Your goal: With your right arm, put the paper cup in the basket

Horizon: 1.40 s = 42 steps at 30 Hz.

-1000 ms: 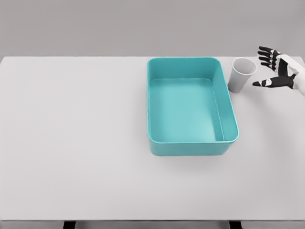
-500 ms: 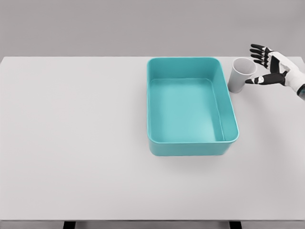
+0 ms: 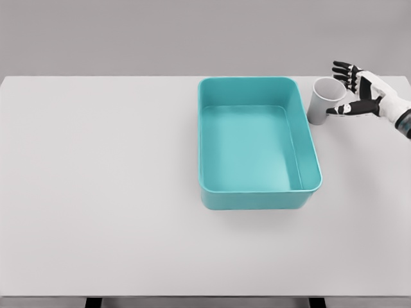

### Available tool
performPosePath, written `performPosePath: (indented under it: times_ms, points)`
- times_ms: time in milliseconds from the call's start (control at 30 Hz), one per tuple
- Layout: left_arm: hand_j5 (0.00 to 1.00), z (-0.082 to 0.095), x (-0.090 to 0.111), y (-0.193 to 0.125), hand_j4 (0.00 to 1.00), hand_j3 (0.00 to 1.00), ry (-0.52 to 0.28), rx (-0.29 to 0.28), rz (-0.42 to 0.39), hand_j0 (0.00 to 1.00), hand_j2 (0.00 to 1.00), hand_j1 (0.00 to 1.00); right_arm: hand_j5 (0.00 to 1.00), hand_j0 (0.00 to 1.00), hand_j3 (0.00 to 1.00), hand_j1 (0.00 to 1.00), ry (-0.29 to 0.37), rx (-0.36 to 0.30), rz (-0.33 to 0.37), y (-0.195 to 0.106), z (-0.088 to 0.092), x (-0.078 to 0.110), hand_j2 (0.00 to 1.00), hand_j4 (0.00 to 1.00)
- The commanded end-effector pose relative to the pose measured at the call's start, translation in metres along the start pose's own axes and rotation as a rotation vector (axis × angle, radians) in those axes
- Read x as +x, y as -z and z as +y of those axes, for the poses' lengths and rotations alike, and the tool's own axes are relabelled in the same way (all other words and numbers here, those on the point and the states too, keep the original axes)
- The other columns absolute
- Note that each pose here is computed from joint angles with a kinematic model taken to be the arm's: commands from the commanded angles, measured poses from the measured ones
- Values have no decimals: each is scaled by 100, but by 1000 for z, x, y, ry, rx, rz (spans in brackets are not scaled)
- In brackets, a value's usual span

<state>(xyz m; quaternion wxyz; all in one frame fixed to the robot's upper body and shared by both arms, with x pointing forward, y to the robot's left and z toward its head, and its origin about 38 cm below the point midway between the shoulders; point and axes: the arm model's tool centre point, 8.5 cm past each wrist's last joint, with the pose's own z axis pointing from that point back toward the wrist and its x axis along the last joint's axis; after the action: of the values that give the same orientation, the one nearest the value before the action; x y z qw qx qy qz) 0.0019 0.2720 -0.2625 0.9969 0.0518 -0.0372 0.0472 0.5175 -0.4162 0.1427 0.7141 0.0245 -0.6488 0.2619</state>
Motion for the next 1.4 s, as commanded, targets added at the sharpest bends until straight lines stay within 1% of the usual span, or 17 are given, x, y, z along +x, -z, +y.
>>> performPosePath:
  times_ms: [0, 100, 267, 400, 467, 500, 533, 567, 633, 800, 900, 1067, 1133, 1200, 1233, 1300, 1367]
  points:
    - [100, 0, 0, 0, 100, 100, 0, 0, 1, 100, 100, 100, 100, 100, 100, 100, 8, 2, -5, 2, 2, 0, 100, 100]
    - [100, 0, 0, 0, 100, 100, 0, 0, 1, 100, 100, 100, 100, 100, 100, 100, 7, 5, -10, 4, 4, 2, 100, 100]
    - [100, 0, 0, 0, 100, 100, 0, 0, 1, 100, 100, 100, 100, 100, 100, 100, 4, 23, -7, 10, 13, 1, 100, 100]
    - [100, 0, 0, 0, 100, 100, 0, 0, 0, 100, 100, 100, 99, 99, 99, 99, 4, 23, -9, 10, 13, 2, 99, 99]
    - [100, 0, 0, 0, 100, 100, 0, 0, 0, 100, 100, 100, 88, 88, 88, 88, 4, 23, -11, 10, 13, 2, 88, 88]
    - [100, 0, 0, 0, 100, 100, 0, 0, 0, 100, 100, 100, 78, 78, 78, 78, 4, 23, -13, 11, 13, 3, 78, 78]
    - [100, 0, 0, 0, 100, 100, 0, 0, 0, 100, 100, 100, 73, 73, 73, 73, 4, 23, -13, 11, 13, 3, 73, 73]
    - [100, 0, 0, 0, 100, 100, 0, 0, 0, 100, 100, 100, 70, 70, 70, 70, 3, 24, -14, 11, 14, 3, 70, 70]
    - [100, 0, 0, 0, 100, 100, 0, 0, 1, 100, 100, 100, 68, 68, 68, 68, 2, 23, -11, 10, 13, 3, 68, 68]
    - [100, 0, 0, 0, 100, 100, 0, 0, 1, 100, 100, 100, 69, 69, 69, 69, -10, 21, -19, 9, 10, 6, 69, 69]
    - [100, 0, 0, 0, 100, 100, 0, 0, 1, 100, 100, 100, 69, 69, 69, 69, -34, 17, -48, 7, 7, 11, 69, 69]
    - [100, 0, 0, 0, 100, 100, 0, 0, 1, 100, 100, 100, 71, 71, 71, 71, -105, 26, -124, 5, -1, 43, 71, 71]
    - [100, 0, 0, 0, 100, 100, 0, 0, 0, 100, 100, 100, 71, 71, 71, 71, -138, 41, -168, 6, 1, 59, 71, 71]
    - [100, 0, 0, 0, 100, 100, 0, 0, 1, 100, 100, 100, 71, 71, 71, 71, -147, 39, -182, 5, 0, 64, 71, 71]
    - [100, 0, 0, 0, 100, 100, 0, 0, 1, 100, 100, 100, 71, 71, 71, 71, -150, 31, -204, 3, -2, 70, 71, 71]
    - [100, 0, 0, 0, 100, 100, 0, 0, 0, 100, 100, 100, 71, 71, 71, 71, -192, 40, -243, -1, -3, 87, 71, 71]
    - [100, 0, 0, 0, 100, 100, 0, 0, 0, 100, 100, 100, 71, 71, 71, 71, -227, 55, -275, -6, 0, 99, 71, 71]
